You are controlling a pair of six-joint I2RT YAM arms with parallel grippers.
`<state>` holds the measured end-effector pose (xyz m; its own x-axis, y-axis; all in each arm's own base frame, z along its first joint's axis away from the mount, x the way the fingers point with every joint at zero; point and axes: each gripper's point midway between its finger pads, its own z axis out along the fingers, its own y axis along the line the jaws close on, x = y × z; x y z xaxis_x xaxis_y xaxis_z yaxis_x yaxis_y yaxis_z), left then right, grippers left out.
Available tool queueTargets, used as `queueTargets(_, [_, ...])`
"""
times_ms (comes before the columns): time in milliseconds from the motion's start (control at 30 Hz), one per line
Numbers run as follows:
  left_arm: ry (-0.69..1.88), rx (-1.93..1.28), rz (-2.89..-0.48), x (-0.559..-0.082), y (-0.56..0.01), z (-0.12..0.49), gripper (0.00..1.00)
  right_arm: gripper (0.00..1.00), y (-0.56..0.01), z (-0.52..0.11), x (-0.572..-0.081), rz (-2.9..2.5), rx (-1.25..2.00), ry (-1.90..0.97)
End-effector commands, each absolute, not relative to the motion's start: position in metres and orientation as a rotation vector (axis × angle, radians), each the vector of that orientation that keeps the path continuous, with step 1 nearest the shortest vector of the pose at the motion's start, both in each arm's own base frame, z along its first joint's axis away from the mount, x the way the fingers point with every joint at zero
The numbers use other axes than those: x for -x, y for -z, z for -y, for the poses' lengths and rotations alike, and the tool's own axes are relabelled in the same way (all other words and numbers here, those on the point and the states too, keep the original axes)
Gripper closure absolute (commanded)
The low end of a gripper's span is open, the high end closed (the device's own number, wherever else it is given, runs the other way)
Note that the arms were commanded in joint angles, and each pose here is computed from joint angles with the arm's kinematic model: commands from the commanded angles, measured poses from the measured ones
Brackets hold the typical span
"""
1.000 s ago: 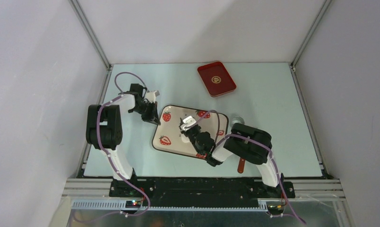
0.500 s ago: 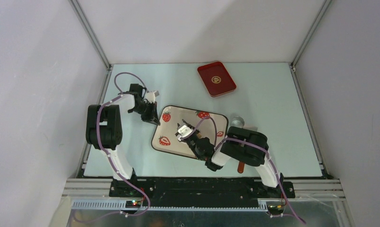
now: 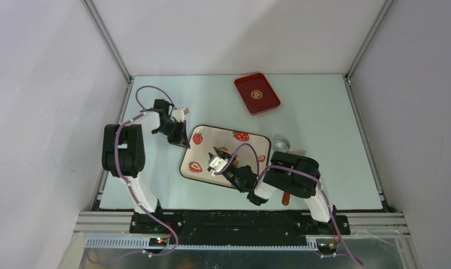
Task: Roll out the dumpling wrappers from the dough
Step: Flatten out the dough on the work surface.
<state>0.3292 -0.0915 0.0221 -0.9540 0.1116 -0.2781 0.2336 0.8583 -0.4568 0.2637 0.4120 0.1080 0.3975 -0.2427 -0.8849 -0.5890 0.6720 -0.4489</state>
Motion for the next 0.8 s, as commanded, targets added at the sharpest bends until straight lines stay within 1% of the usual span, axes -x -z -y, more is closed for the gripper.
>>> queueTargets(0, [0.678,-0.273,-2.741,-0.343,-0.029,0.085,1.00,1.00,-0.091,-0.428,-0.225,-1.151,0.977,-0.385])
queueTargets(267, [0.667,-0.273,-2.741,-0.343,-0.030,0.084,1.00,1.00,-0.088,-0.440,-0.198,-1.094,1.060,-0.419])
queueTargets(433, [0.668,-0.276,-2.736,-0.342,-0.031,0.084,1.00,1.00,-0.087,-0.440,-0.196,-1.097,1.064,-0.424])
queueTargets(500, [0.669,-0.276,-2.736,-0.342,-0.031,0.084,1.00,1.00,-0.090,-0.439,-0.200,-1.110,1.039,-0.421])
queueTargets(767, [0.672,-0.276,-2.734,-0.342,-0.032,0.084,1.00,1.00,-0.095,-0.424,-0.243,-1.238,0.929,-0.394])
